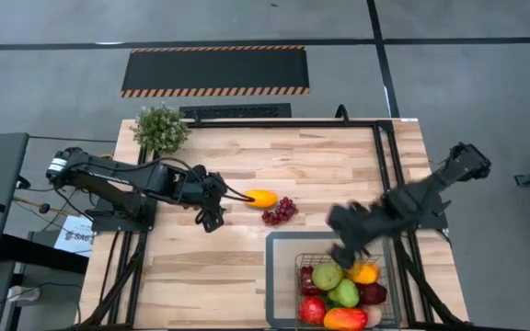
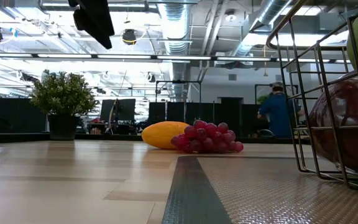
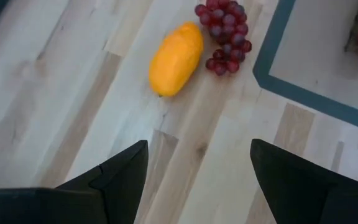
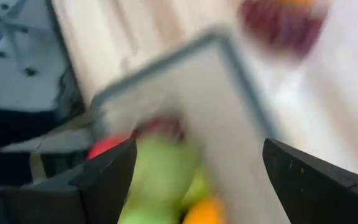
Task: Build produce basket
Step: Put the yellow mango into the wire basket
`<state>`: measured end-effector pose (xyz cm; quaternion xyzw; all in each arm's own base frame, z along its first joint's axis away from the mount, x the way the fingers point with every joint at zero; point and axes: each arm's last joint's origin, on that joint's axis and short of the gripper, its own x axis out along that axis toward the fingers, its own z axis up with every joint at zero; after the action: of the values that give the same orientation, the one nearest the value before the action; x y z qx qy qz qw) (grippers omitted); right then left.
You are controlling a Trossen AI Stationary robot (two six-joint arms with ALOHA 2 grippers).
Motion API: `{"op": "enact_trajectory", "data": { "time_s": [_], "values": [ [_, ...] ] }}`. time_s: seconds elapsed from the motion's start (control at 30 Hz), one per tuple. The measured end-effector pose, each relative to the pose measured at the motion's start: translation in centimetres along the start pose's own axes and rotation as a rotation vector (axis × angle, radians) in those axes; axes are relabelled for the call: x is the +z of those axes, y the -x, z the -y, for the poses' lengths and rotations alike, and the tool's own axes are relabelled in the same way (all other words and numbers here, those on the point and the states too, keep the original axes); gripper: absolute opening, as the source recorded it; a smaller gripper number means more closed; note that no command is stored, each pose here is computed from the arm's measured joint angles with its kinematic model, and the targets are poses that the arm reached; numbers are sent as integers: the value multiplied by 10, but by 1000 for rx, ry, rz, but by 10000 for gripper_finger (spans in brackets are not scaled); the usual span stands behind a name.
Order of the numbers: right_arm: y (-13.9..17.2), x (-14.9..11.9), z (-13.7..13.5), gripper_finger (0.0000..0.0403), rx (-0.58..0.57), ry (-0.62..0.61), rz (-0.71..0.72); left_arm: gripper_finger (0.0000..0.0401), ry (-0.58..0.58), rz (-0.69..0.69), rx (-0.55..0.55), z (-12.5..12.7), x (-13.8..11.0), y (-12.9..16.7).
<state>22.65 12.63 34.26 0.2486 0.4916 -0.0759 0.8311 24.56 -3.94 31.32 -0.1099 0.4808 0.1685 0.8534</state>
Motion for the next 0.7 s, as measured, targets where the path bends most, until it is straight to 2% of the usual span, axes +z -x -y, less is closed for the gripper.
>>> {"op": "enact_trajectory", "data": {
  "time_s": [0.13, 0.33, 0.5, 0.7],
  "values": [
    [-17, 46, 22, 366, -97, 135, 71, 271, 13, 2, 4, -6, -4, 10],
    [-67, 100, 52, 366, -116, 240, 76, 271, 46, -16, 15, -14, -12, 23],
    [-110, 132, 74, 366, -148, 267, 113, 271, 59, -33, 26, -20, -18, 31],
    [-161, 158, 96, 365, -181, 282, 130, 271, 64, -38, 30, -25, -22, 38]
  ]
}}
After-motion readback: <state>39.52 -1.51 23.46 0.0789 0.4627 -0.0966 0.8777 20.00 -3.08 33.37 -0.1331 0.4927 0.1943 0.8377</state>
